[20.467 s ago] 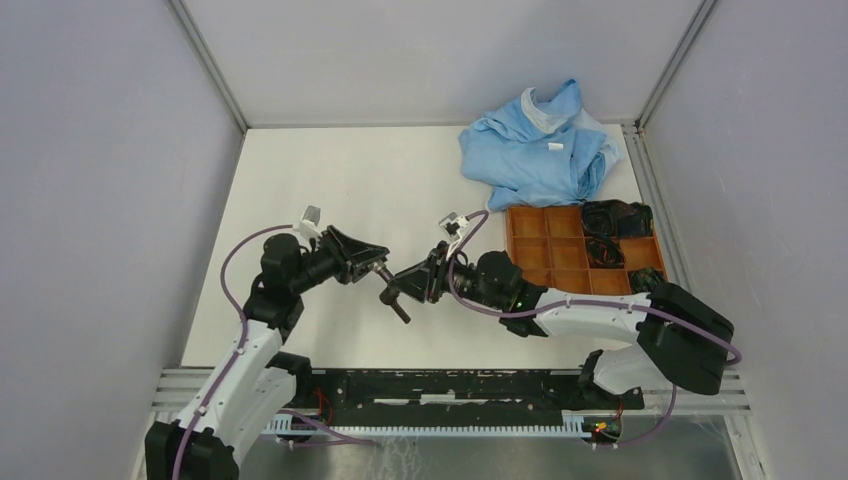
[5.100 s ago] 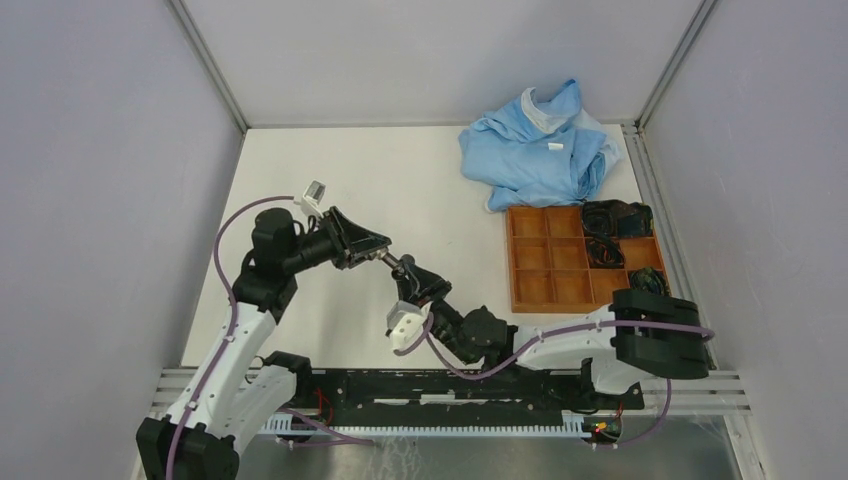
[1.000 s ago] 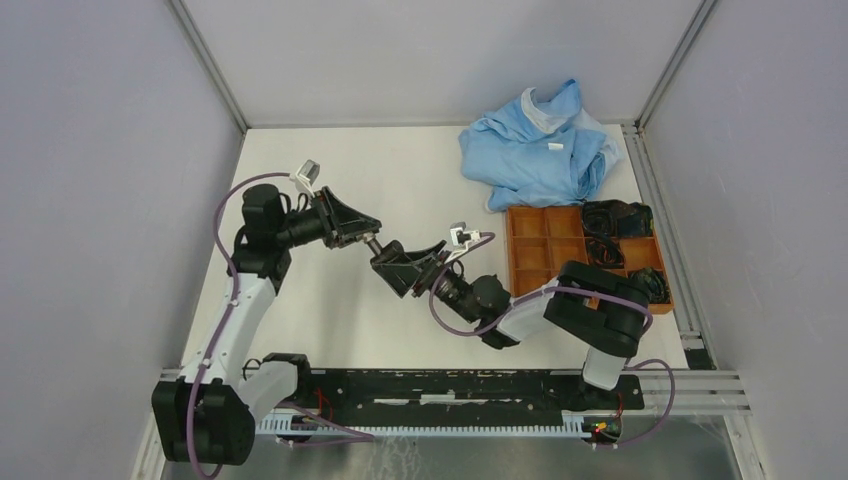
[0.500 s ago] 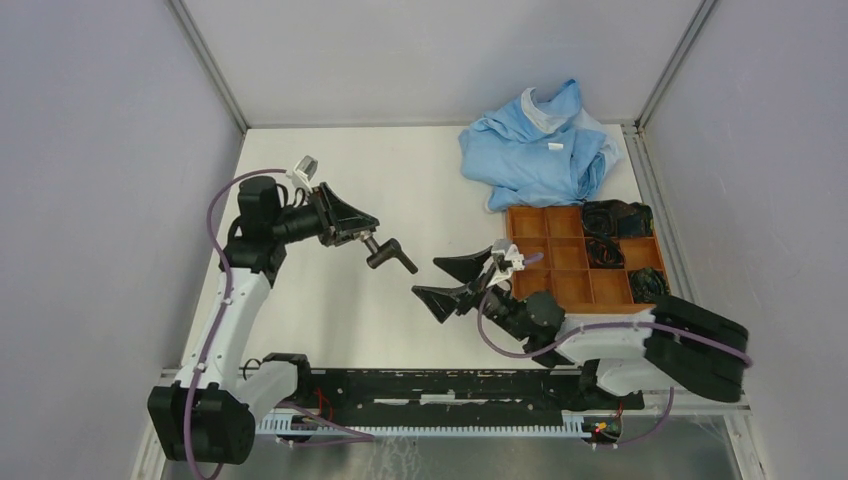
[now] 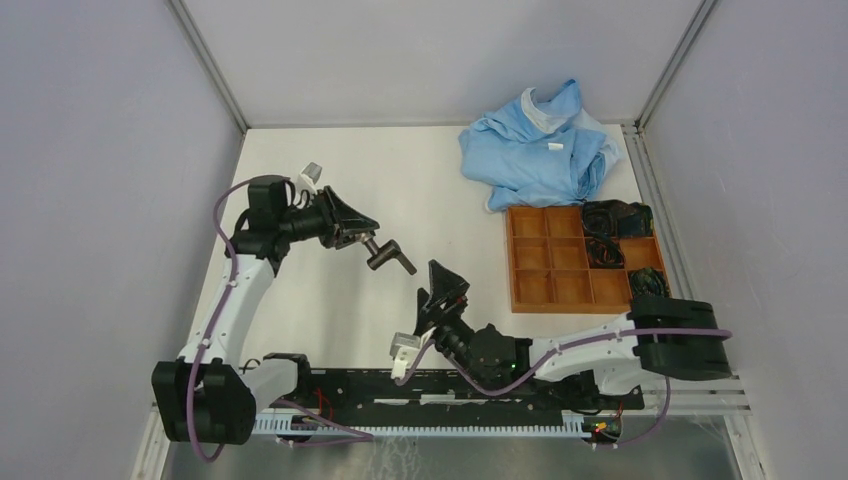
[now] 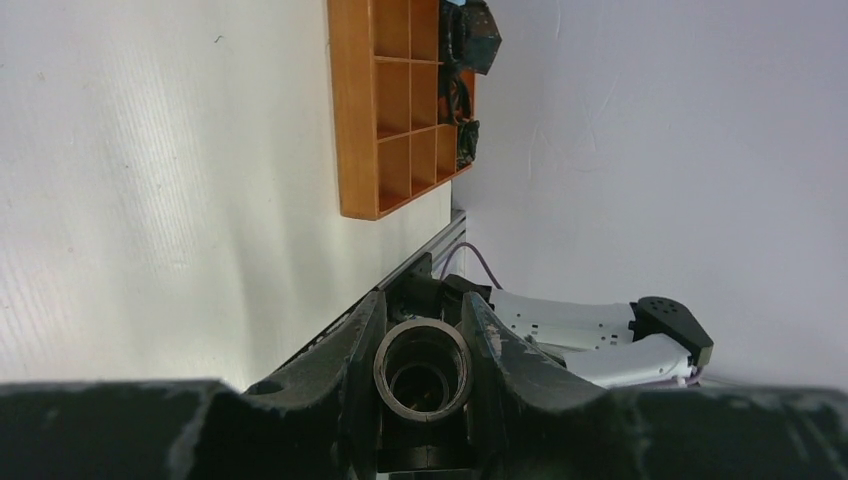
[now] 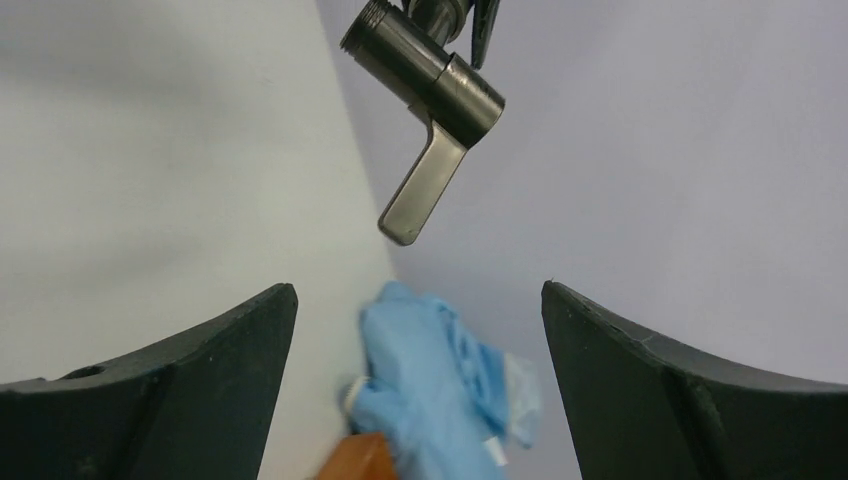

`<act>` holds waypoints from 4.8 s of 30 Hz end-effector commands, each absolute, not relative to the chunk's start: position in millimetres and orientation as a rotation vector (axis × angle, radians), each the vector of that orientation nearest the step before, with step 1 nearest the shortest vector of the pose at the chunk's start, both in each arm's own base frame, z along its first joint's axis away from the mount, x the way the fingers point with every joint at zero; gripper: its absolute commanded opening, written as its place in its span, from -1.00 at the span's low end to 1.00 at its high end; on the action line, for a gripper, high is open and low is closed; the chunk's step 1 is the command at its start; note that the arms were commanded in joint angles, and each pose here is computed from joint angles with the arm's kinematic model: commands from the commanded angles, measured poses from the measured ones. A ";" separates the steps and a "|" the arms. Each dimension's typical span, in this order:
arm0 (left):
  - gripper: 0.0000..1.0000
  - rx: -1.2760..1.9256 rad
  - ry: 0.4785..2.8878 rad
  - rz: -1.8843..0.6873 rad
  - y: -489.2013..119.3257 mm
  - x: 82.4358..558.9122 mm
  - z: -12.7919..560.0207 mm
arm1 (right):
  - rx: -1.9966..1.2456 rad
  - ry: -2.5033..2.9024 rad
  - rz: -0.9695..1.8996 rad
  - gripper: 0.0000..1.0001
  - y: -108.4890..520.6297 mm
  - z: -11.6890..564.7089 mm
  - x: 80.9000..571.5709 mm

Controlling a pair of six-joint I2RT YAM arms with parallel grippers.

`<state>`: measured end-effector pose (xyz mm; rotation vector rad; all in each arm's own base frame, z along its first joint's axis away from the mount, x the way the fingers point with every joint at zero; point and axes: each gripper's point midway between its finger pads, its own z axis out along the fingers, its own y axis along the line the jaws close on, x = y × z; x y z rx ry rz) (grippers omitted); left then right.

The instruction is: Install the water faucets

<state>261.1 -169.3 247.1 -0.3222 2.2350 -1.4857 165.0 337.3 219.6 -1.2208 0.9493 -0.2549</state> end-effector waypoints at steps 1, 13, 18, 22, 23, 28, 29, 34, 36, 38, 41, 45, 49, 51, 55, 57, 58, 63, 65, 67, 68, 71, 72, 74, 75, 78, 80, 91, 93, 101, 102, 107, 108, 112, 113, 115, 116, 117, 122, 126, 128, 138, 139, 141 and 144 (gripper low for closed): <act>-0.96 -0.264 2.269 -1.520 -170.9 253.6 248.2 | -1.191 0.643 -0.688 0.96 327.4 275.3 169.8; -0.96 -0.282 2.313 -1.509 -169.7 248.3 237.8 | -1.228 0.276 -0.813 0.96 422.2 276.3 161.1; -0.96 -0.275 2.318 -1.513 -169.9 245.7 237.4 | -1.253 0.307 -0.806 0.59 432.3 264.0 179.3; -0.96 -0.267 2.319 -1.523 -170.4 244.6 237.6 | -1.217 0.352 -0.772 -0.03 430.3 264.5 185.5; -0.96 -0.261 2.320 -1.532 -171.1 243.9 238.1 | -1.219 0.366 -0.771 -0.04 431.7 262.9 188.2; -0.96 -0.236 2.307 -1.541 -171.8 240.6 241.8 | -1.154 0.451 -0.701 -0.27 432.5 266.8 195.7; -0.96 -0.229 2.303 -1.543 -171.9 239.5 242.5 | -1.135 0.486 -0.658 -0.29 431.6 268.1 196.0; -0.96 -0.127 2.236 -1.589 -175.4 233.5 249.5 | -0.969 0.745 -0.226 -0.34 420.0 290.4 194.2; -0.96 -0.102 2.202 -1.603 -176.3 232.6 251.8 | -0.867 0.832 0.014 -0.36 414.7 303.8 191.4; -0.96 -0.085 2.170 -1.621 -177.6 231.3 254.0 | -0.782 0.885 0.215 -0.36 410.4 311.6 190.4; -0.96 -0.066 2.141 -1.634 -178.3 228.2 256.7 | -0.661 0.945 0.488 -0.35 406.1 322.6 188.1; -0.96 -0.031 2.117 -1.628 -178.5 223.5 261.8 | -0.474 1.038 0.844 -0.22 397.5 327.0 194.0; -0.96 -0.009 2.091 -1.627 -178.7 220.1 266.7 | -0.295 1.091 1.164 -0.15 389.5 324.6 201.6; -0.96 -0.006 2.084 -1.624 -178.4 219.1 267.9 | -0.217 1.115 1.317 -0.12 386.8 320.9 203.3; -0.96 -0.003 2.064 -1.614 -178.0 216.9 270.1 | -0.132 1.142 1.509 0.11 384.2 314.0 206.7; -0.96 -0.007 2.054 -1.611 -177.9 216.6 271.7 | -0.149 1.148 1.517 0.19 385.0 311.3 206.4; -0.96 -0.012 2.054 -1.613 -178.0 216.2 271.6 | -0.169 1.157 1.505 0.24 385.6 309.9 205.2; -0.96 -0.046 2.061 -1.610 -177.5 216.6 271.4 | -0.356 1.219 1.289 0.46 377.9 308.1 201.7; -0.96 -0.070 2.072 -1.606 -176.7 218.5 270.3 | -0.498 1.276 1.095 0.51 374.6 296.0 204.8; -0.96 -0.100 2.086 -1.598 -176.2 220.9 268.6 | -0.647 1.313 0.834 0.55 365.2 282.7 205.6; -0.96 -0.120 2.095 -1.599 -176.1 222.9 267.3 | -0.719 1.299 0.702 0.59 359.9 279.1 204.1; -0.96 -0.173 2.114 -1.587 -174.7 230.0 263.2 | -0.960 1.207 0.311 0.65 343.7 262.8 192.9; -0.96 -0.184 2.120 -1.582 -174.4 231.9 262.1 | -1.040 1.161 0.174 0.66 337.6 258.0 190.3; -0.96 -0.197 2.129 -1.576 -174.0 234.8 260.6 | -1.146 1.097 -0.059 0.70 325.9 250.7 188.7; -0.96 -0.203 2.132 -1.569 -173.4 236.3 260.1 | -1.187 1.065 -0.178 0.72 318.9 249.1 189.3; -0.96 -0.204 2.138 -1.556 -172.9 239.0 259.5 | -1.261 0.955 -0.462 0.76 304.6 250.1 192.7; -0.96 -0.206 2.142 -1.557 -173.1 240.2 259.1 | -1.317 0.832 -0.617 0.79 302.1 250.1 191.4; -0.96 -0.205 2.159 -1.568 -173.7 238.8 256.4 | -1.317 0.322 -0.944 0.89 363.3 267.7 174.2; -0.96 -0.198 2.164 -1.569 -173.9 237.3 256.2 | -1.290 0.294 -0.949 0.90 373.6 273.1 172.2; -0.96 -0.180 2.176 -1.584 -174.9 234.2 255.5 | -1.326 0.244 -0.921 0.91 403.1 261.2 168.7; -0.96 -0.178 2.176 -1.585 -175.0 233.9 255.4 | -1.329 0.250 -0.914 0.89 405.9 259.9 169.3; -0.96 -0.172 2.172 -1.588 -175.1 232.5 257.1 | -1.358 0.268 -0.888 0.63 412.2 248.1 171.0; -0.96 -0.172 2.172 -1.589 -175.1 232.2 257.2 | -1.360 0.272 -0.881 0.51 412.5 246.7 171.4; -0.96 -0.167 2.172 -1.593 -175.3 231.2 257.3 | -1.349 0.293 -0.847 0.13 413.3 247.2 171.5; -0.96 -0.166 2.171 -1.593 -175.2 230.7 257.7 | -1.344 0.301 -0.837 0.07 413.9 247.7 171.8; -0.96 -0.162 2.169 -1.596 -175.4 229.6 258.5 | -1.333 0.317 -0.817 0.00 415.3 249.7 172.2; -0.96 -0.159 2.169 -1.597 -175.7 229.0 258.8 | -1.329 0.330 -0.804 -0.04 416.1 250.2 172.8; -0.96 -0.157 2.167 -1.598 -175.6 228.2 259.2 | -1.322 0.348 -0.784 -0.08 416.8 250.9 173.4; -0.96 -0.154 2.167 -1.595 -175.3 225.5 259.5 | -1.286 0.472 -0.611 -0.21 418.7 254.0 174.2; -0.96 -0.149 2.165 -1.595 -175.6 224.9 259.8 | -1.236 0.592 -0.385 -0.23 425.2 266.1 169.3; -0.96 -0.147 2.162 -1.593 -175.5 225.3 260.8 | -1.204 0.658 -0.233 -0.24 429.6 270.8 164.4; -0.96 -0.159 2.160 -1.587 -174.8 224.3 258.9 | -0.819 0.916 0.450 -0.21 425.4 304.8 155.2; -0.96 -0.158 2.160 -1.588 -175.0 224.0 258.8 | -0.769 0.931 0.523 -0.20 424.0 309.0 156.0; -0.95 -0.161 2.163 -1.591 -175.2 223.7 258.1 | -0.697 0.955 0.640 -0.19 422.1 314.0 157.3; -0.96 -0.154 2.156 -1.589 -175.1 223.8 260.9 | -0.607 0.990 0.801 -0.18 419.1 319.3 161.8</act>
